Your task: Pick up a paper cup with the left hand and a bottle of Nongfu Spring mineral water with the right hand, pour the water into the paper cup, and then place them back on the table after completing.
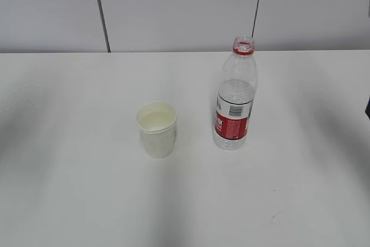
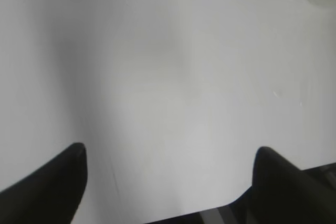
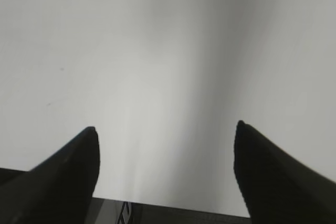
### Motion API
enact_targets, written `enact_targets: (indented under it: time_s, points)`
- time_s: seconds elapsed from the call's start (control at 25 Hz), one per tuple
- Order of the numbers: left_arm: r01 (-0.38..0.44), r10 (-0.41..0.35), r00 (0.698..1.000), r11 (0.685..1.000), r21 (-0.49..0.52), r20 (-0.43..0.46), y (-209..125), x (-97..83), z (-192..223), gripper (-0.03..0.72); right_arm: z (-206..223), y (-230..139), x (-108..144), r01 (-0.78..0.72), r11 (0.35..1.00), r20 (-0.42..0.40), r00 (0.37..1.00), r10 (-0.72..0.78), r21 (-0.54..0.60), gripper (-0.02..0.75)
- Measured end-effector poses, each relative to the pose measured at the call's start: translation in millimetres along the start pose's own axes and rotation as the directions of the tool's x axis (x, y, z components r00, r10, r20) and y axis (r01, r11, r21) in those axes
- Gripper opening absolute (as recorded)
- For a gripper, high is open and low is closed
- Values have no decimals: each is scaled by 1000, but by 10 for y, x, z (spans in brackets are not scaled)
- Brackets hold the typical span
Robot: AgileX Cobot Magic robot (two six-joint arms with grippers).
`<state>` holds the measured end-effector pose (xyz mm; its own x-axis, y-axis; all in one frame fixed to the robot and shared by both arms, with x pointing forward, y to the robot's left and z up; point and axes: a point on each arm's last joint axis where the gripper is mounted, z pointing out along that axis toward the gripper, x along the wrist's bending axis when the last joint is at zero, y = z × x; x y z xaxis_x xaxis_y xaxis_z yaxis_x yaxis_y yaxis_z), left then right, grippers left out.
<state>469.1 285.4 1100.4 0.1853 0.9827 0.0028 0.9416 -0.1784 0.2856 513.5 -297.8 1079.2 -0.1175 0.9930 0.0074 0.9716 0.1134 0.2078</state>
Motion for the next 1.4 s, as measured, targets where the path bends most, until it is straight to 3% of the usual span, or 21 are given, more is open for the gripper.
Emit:
enact_targets:
  time_s: [0.44,0.84,1.32,1.4]
  points:
    - [-1,0,1000,1000,-16,-1,-804,-104,-41,584,-243,-735,100,4,998,6,1000,-4,-60,589]
    - [-9,5,1000,982,-189,-23,-1358,-182,-260,584,-297,-1180,173,0,994,-7,1000,-1,-113,588]
    - [-8,4,1000,939,-344,-13,-1939,-277,-114,575,-157,-1701,233,1,980,2,1000,0,-197,588]
    - [-11,4,1000,918,-396,-19,-2003,-287,-135,572,-115,-1782,242,1,976,4,1000,0,-216,588]
